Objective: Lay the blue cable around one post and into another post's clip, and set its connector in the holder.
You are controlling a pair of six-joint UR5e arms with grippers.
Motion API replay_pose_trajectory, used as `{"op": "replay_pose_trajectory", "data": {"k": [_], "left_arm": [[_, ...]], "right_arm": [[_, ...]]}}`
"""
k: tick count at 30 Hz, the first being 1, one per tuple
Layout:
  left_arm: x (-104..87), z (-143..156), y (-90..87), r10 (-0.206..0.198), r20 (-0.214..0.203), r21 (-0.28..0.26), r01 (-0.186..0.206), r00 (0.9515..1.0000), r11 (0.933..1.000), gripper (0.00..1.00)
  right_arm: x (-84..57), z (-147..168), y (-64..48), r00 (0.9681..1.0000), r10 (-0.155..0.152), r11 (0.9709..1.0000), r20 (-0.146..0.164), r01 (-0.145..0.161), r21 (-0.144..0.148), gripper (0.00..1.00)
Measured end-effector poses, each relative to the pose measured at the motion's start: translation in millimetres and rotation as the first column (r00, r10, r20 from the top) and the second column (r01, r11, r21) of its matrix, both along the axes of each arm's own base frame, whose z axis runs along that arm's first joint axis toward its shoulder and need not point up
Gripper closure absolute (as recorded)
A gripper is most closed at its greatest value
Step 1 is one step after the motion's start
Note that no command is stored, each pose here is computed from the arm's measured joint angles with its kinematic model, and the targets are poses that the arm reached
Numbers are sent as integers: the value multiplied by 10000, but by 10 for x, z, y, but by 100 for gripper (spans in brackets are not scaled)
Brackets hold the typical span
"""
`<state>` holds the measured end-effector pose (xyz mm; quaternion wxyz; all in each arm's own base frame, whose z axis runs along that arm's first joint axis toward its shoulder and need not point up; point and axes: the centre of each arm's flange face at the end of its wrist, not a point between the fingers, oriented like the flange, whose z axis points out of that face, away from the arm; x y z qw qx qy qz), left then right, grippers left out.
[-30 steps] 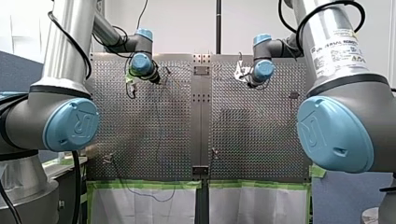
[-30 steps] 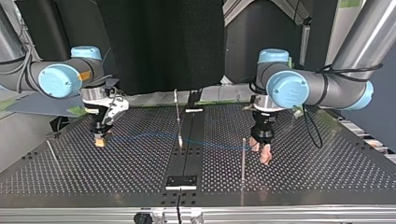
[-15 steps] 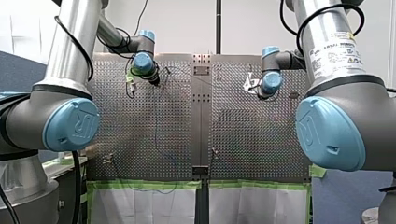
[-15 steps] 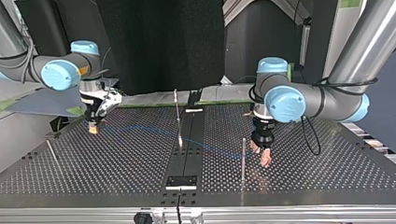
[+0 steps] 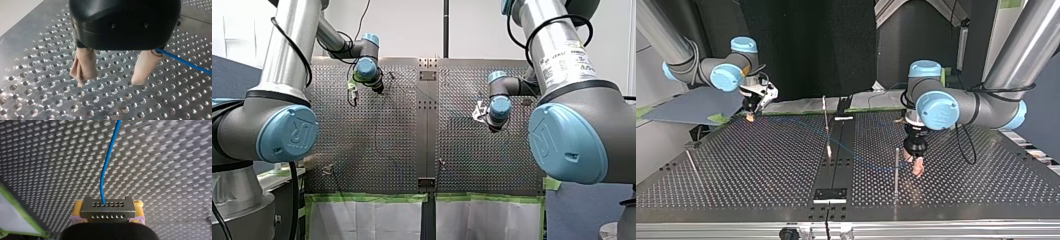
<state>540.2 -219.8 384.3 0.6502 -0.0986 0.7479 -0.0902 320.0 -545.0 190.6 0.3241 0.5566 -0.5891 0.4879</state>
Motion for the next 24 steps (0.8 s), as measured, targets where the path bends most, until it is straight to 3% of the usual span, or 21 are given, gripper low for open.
{"op": "replay_pose_trajectory", "data": {"k": [5, 8, 14, 17, 20, 24], "left_arm": [[-7, -3, -17, -19, -2, 53, 19, 10000, 10000, 0], [-13, -6, -25, -18, -9, 78, 18, 10000, 10000, 0], [-29, -10, -56, -46, -27, 126, 47, 10000, 9999, 0], [-37, -12, -68, -36, -34, 164, 36, 10000, 9999, 0], [-42, -12, -78, -32, -35, 186, 32, 10000, 9998, 0], [-49, -9, -86, -22, -32, 216, 23, 10000, 9998, 0]], "right_arm": [[-65, -337, 98, 9991, -372, 9990, -210, 377, 234, 100], [-102, -577, 164, 9982, -440, 9980, -412, 459, 445, 100], [-255, -1059, 281, 9949, -636, 9933, -777, 706, 910, 100], [-358, -1298, 347, 9927, -806, 9891, -894, 908, 1161, 100], [-476, -1522, 414, 9902, -1048, 9830, -924, 1172, 1412, 100], [-663, -1799, 495, 9859, -1407, 9724, -910, 1549, 1747, 100]]}}
